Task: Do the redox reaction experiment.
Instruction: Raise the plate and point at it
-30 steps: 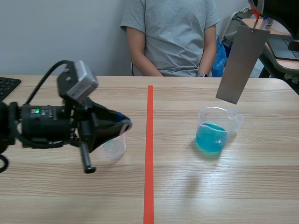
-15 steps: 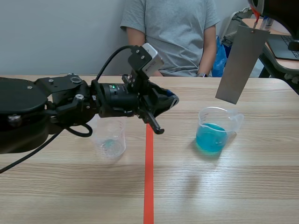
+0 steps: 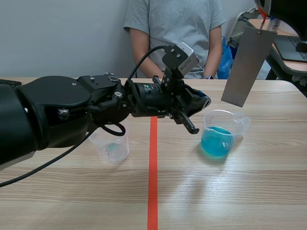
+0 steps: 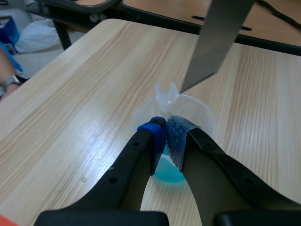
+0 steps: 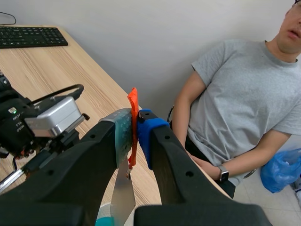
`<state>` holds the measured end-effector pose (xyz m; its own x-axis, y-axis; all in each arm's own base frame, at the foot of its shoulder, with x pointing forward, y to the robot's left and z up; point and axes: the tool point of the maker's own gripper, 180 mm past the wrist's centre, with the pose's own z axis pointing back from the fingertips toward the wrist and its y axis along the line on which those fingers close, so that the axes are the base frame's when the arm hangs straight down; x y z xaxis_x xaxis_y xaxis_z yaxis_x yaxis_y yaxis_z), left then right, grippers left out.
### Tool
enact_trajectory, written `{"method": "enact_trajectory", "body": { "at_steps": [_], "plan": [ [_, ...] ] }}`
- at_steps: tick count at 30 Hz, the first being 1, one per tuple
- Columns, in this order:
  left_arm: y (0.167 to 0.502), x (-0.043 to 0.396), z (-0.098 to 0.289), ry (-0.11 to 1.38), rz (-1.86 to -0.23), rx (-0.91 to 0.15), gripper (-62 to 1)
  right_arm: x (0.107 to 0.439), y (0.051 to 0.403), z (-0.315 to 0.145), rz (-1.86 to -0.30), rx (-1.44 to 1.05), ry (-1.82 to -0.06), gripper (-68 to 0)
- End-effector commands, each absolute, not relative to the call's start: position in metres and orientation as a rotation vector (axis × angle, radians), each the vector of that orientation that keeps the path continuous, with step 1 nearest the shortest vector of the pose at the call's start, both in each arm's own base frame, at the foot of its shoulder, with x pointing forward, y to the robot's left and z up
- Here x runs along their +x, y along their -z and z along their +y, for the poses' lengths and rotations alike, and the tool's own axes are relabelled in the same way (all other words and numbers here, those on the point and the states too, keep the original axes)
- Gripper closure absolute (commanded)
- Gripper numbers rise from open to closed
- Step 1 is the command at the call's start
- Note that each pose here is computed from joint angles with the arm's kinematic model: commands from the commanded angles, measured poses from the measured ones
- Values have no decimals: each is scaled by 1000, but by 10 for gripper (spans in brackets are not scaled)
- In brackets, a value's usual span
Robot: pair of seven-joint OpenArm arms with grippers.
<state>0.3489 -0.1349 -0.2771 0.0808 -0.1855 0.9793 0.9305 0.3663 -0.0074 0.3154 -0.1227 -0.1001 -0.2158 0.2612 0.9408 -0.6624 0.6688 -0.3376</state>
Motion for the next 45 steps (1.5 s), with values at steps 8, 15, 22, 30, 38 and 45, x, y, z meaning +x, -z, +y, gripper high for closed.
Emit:
{"method": "enact_trajectory", "body": {
  "at_steps": [8, 15, 22, 30, 38, 45],
  "plan": [
    [255, 349, -149, 1000, -1257, -866, -51, 314, 87, -120, -1609, 346, -899, -15],
    [251, 351, -149, 986, -1283, -873, -51, 314, 87, -120, -1609, 346, -899, -15],
    [249, 351, -149, 983, -1290, -878, -51, 314, 87, -120, -1610, 346, -899, -15],
    [250, 351, -149, 982, -1290, -878, -51, 314, 87, -120, -1610, 346, -899, -15],
    [249, 351, -149, 982, -1290, -879, -51, 314, 87, -120, -1610, 346, -899, -15],
    [251, 350, -149, 977, -1289, -881, -51, 314, 87, -120, -1610, 346, -899, -15]
  ]
}}
